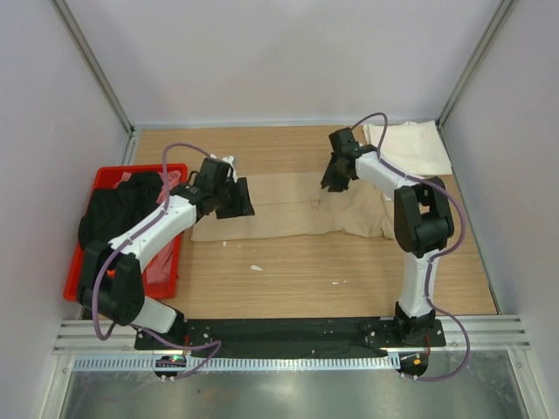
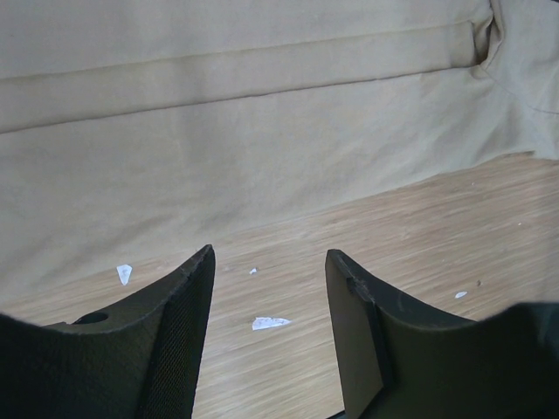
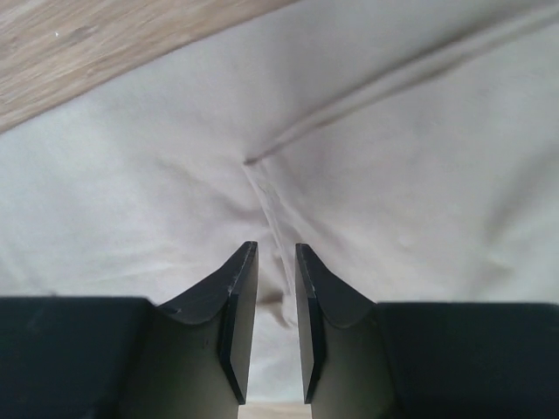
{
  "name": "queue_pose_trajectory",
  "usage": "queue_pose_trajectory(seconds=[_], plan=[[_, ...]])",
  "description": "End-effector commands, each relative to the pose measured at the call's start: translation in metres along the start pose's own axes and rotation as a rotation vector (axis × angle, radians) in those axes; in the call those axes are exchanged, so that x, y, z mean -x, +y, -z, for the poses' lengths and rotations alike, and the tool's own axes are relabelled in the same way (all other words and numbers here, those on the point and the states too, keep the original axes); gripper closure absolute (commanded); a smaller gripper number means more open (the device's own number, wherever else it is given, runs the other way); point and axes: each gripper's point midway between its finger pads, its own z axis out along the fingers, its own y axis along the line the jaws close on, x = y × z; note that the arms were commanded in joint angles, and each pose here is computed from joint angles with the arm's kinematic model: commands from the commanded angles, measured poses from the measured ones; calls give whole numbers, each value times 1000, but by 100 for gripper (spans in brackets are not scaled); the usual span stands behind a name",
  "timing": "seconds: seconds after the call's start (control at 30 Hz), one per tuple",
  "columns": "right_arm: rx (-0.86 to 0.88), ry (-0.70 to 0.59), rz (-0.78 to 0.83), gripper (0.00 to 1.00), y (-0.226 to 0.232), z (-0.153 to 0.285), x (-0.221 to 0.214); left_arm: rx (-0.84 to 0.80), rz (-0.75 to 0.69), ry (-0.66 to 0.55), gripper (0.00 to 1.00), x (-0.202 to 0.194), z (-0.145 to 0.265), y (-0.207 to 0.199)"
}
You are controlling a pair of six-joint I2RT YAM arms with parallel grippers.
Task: Fold and stack the t-shirts
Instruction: Fold the tshirt
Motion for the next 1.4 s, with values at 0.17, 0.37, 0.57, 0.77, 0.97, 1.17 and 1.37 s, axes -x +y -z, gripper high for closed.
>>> queue_pose_trajectory(seconds=[0.17,0.37,0.57,0.77,0.97,1.17,1.37], plan=[[-208,-36,-156,71,-102,93,-24,111,58,82,45,-19,-38,24],[-262,-35,-189,75,-134,92,-36,208,75,123,45,-25,-61,43],[-375,-51,-190,76,-174,89,-39,344,68,149,46,-32,-69,69],[-535,-50,-187,76,-223,86,-50,478,57,189,45,-54,-67,100],[-637,-42,-200,77,-254,93,-63,472,54,186,45,-65,-59,92],[-670,-51,-225,77,-268,101,-71,500,11,179,44,-73,-52,80],[-729,-80,-242,77,-283,123,-60,528,30,162,43,-72,-40,78]])
